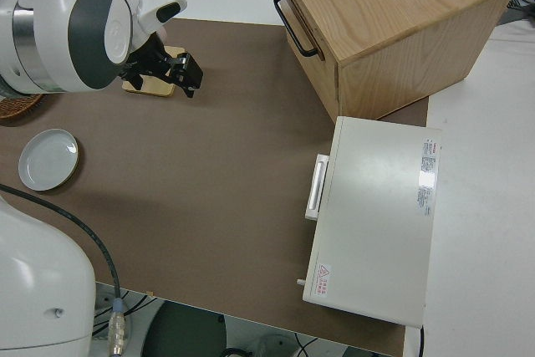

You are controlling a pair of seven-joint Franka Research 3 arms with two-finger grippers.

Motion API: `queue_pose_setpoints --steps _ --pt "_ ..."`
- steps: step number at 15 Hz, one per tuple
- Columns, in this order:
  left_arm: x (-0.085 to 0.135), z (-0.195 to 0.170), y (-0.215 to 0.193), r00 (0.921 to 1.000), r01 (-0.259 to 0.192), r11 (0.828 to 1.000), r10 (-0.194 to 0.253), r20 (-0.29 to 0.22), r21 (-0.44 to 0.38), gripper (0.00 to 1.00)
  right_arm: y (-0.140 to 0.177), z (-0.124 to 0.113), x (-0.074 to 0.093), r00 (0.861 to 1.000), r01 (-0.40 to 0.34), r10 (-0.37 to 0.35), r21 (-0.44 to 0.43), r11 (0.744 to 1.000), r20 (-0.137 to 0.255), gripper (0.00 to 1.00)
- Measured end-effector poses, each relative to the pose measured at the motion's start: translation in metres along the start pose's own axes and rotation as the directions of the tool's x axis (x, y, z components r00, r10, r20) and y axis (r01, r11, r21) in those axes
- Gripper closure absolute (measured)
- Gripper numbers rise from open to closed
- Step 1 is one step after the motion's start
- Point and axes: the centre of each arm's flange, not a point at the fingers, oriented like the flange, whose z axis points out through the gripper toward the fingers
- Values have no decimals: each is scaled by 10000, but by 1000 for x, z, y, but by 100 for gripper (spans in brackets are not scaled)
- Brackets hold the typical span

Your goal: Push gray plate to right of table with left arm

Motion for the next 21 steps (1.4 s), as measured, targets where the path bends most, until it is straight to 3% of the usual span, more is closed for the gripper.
queue_pose_setpoints --steps 15,21 --pt "-3 -4 -13 9997 224 9997 -224 -3 -26 0 0 0 0 10000 0 0 0 10000 0 0" --pt "-15 5 -42 9972 748 9968 -747 65 -264 1 0 0 0 10000 0 0 0 10000 0 0"
